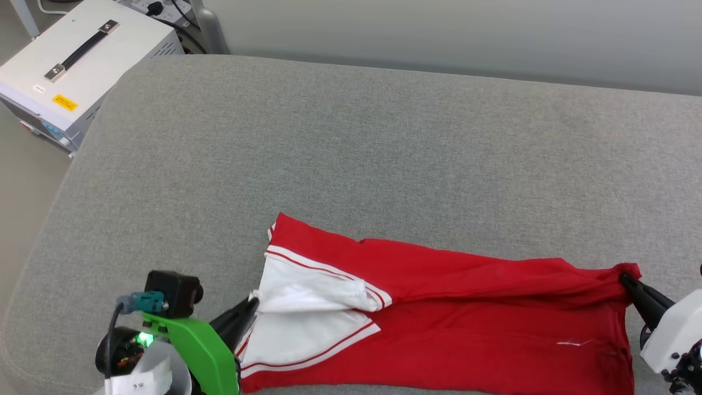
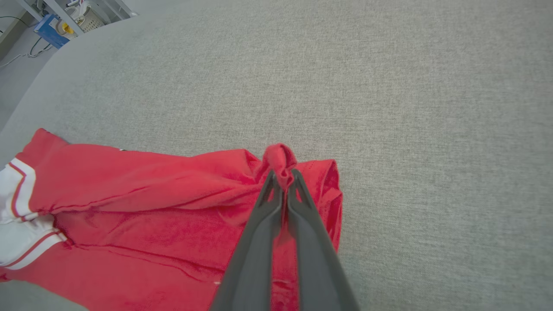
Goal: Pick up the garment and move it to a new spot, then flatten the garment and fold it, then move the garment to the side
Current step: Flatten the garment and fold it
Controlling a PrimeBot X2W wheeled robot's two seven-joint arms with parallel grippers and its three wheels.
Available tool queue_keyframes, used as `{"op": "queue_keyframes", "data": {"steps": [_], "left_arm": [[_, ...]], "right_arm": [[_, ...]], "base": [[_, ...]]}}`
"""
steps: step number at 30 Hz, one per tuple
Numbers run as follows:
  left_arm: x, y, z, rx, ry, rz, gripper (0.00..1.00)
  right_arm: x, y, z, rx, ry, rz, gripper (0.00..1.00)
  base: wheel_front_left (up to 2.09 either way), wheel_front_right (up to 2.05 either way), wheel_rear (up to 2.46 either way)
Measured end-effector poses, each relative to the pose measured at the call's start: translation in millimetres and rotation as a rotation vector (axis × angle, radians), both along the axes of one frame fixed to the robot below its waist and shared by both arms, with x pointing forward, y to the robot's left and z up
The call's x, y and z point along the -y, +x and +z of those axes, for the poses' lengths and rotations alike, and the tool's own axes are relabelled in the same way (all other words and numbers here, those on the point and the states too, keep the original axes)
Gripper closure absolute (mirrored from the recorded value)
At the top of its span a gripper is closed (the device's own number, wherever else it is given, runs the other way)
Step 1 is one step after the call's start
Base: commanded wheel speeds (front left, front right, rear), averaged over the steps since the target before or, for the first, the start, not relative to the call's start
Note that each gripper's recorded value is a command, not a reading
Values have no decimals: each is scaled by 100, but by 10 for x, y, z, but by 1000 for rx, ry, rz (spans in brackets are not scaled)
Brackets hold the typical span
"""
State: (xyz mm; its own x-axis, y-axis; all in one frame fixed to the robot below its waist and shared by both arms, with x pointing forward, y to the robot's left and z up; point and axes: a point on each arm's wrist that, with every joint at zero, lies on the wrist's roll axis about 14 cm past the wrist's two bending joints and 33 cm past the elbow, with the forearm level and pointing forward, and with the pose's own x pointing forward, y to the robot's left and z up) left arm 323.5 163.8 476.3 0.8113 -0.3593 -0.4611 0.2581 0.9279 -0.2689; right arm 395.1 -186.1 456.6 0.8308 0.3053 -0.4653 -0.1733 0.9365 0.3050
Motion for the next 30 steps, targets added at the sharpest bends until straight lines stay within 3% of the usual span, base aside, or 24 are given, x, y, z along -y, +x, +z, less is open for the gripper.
{"op": "queue_keyframes", "data": {"steps": [4, 10, 13, 15, 19, 20, 21, 22, 23, 24, 30], "left_arm": [[53, -190, -192, -91, -4, -22, 100], [95, -358, -413, -186, 3, -50, 100], [104, -402, -502, -218, 8, -59, 100], [90, -436, -577, -241, 21, -64, 100], [71, -474, -671, -266, 36, -68, 100], [80, -480, -683, -269, 34, -70, 100], [88, -488, -697, -273, 33, -72, 100], [86, -494, -708, -276, 35, -72, 78], [73, -497, -720, -274, 46, -72, 7], [57, -494, -723, -267, 60, -73, 0], [2, -422, -627, -199, 75, -42, 0]], "right_arm": [[24, -104, -93, -44, -4, 4, 100], [70, -251, -245, -107, -12, 0, 84], [80, -317, -319, -138, -16, 0, 88], [78, -357, -370, -159, -22, 4, 100], [71, -411, -434, -186, -28, 11, 100], [76, -437, -464, -202, -28, 11, 75], [84, -471, -502, -222, -30, 10, 62], [87, -503, -534, -240, -31, 11, 0], [81, -525, -545, -248, -35, 15, 0], [85, -522, -530, -242, -40, 15, 0], [131, -510, -341, -224, -53, 12, 0]], "base": [[0, 0, 0], [0, 0, 0], [0, 0, 0], [0, 0, 0], [0, 0, 0], [0, 0, 0], [0, 0, 0], [0, 0, 0], [0, 0, 0], [0, 0, 0], [0, 0, 0]]}}
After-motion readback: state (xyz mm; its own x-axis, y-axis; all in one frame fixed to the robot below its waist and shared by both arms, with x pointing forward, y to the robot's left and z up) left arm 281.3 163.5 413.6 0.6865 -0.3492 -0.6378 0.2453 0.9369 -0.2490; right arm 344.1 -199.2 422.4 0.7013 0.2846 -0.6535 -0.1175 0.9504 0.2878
